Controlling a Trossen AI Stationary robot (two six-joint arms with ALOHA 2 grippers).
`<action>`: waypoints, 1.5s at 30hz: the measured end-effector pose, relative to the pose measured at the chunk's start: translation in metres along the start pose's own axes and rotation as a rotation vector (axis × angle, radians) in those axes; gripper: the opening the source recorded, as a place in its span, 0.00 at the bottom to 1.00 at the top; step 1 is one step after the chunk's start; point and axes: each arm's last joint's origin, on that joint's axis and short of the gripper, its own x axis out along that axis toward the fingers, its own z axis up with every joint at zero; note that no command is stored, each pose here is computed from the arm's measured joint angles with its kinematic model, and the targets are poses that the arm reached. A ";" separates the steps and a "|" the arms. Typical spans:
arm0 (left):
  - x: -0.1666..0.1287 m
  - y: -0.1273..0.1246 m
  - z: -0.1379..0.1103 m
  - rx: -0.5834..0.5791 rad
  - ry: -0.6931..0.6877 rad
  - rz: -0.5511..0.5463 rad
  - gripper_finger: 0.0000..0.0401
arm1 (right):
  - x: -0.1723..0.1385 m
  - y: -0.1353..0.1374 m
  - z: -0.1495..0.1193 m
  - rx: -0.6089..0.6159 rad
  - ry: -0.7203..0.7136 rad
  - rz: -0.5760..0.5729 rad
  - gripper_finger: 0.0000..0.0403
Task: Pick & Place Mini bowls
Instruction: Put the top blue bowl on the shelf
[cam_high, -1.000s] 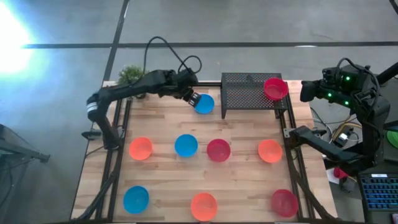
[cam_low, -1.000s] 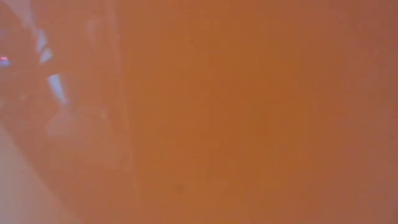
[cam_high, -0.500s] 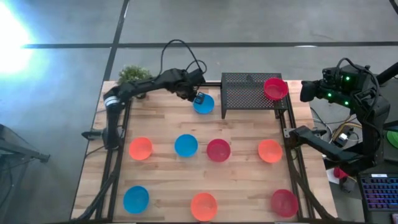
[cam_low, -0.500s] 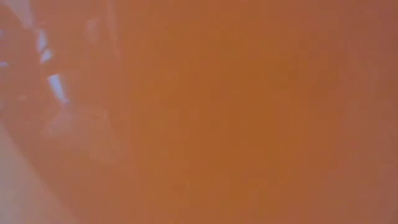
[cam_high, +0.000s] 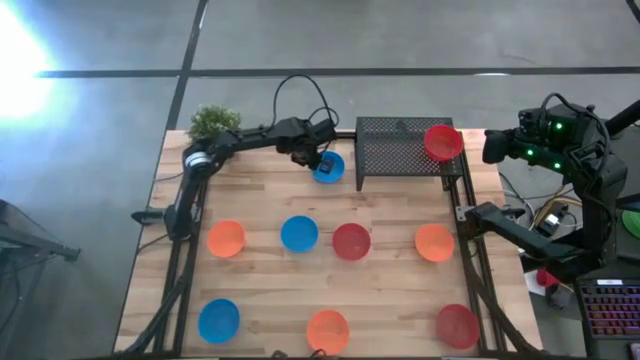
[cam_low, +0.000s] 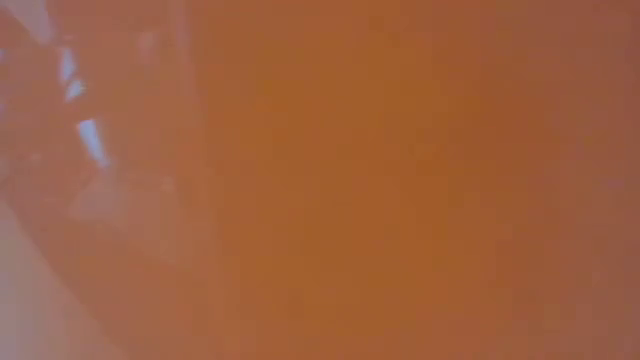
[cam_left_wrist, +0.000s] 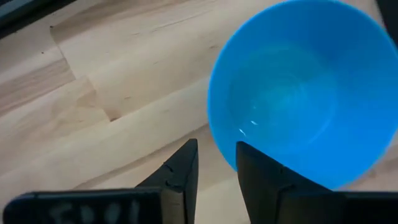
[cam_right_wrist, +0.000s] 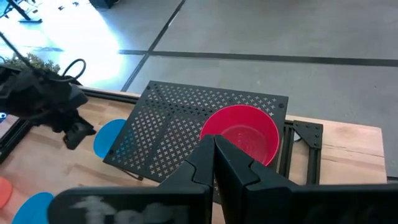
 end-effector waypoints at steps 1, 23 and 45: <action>0.003 -0.001 0.000 -0.001 0.000 0.000 0.25 | 0.000 0.000 0.000 0.000 0.000 -0.001 0.02; 0.038 -0.003 -0.008 -0.038 0.053 0.019 0.24 | 0.000 0.000 -0.001 -0.002 0.006 -0.002 0.02; -0.073 0.016 -0.008 0.096 -0.297 0.028 0.00 | 0.006 0.013 0.019 -0.142 -0.086 0.285 0.02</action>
